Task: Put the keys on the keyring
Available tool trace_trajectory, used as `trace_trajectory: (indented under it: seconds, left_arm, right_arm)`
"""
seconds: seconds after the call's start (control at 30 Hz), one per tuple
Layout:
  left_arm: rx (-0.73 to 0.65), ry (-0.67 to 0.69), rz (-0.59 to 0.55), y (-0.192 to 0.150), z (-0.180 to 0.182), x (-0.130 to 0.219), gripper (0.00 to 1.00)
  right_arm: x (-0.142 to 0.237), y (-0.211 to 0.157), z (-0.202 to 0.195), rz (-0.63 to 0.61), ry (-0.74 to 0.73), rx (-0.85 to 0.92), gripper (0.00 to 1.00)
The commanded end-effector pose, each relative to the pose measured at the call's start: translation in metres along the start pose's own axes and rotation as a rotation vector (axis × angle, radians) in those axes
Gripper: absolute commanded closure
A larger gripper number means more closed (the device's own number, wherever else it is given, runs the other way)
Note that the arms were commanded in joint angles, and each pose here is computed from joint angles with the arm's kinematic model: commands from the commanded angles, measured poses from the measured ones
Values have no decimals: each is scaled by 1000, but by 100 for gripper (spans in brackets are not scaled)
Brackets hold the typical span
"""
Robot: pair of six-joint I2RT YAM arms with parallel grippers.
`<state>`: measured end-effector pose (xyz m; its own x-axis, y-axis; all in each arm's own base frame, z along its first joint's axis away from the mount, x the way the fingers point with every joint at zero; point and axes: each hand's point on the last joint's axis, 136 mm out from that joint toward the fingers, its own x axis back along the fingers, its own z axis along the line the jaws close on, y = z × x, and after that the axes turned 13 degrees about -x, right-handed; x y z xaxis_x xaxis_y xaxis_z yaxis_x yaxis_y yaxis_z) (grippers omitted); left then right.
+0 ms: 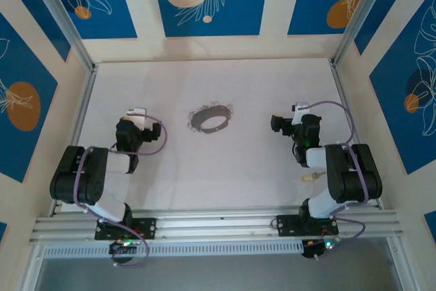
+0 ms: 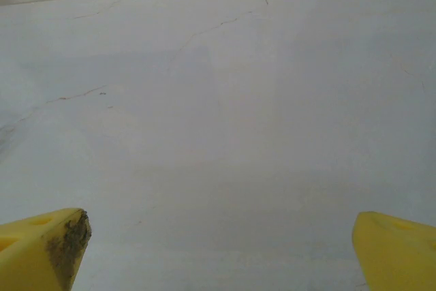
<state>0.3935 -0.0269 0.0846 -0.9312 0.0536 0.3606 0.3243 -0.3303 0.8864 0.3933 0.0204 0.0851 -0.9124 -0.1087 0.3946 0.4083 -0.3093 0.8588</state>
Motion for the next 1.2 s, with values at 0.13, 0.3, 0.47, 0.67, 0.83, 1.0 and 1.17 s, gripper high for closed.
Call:
trace_trajectory:
  seconds: [0.13, 0.3, 0.47, 0.67, 0.83, 1.0, 1.17]
  left_arm:
    - [17, 13, -15, 6, 6, -2, 0]
    - [19, 9, -7, 5, 5, -3, 0]
    - [20, 10, -10, 5, 6, -2, 0]
    - [18, 10, -20, 6, 5, -1, 0]
    - [20, 14, -40, 6, 5, 3, 0]
    - [31, 53, -76, 13, 12, 14, 0]
    - [39, 83, -39, 26, 23, 22, 0]
  right_arm:
    - [0, 9, 2, -35, 0, 9, 1]
    - [0, 9, 3, -33, 3, 7, 1]
    - [0, 8, 2, -27, 8, 1, 1]
    - [0, 8, 3, -28, 11, 2, 1]
    - [1, 9, 2, -37, 6, 3, 2]
    - [10, 24, -3, -59, -42, -28, 2]
    - [25, 49, -5, -70, -108, -60, 2]
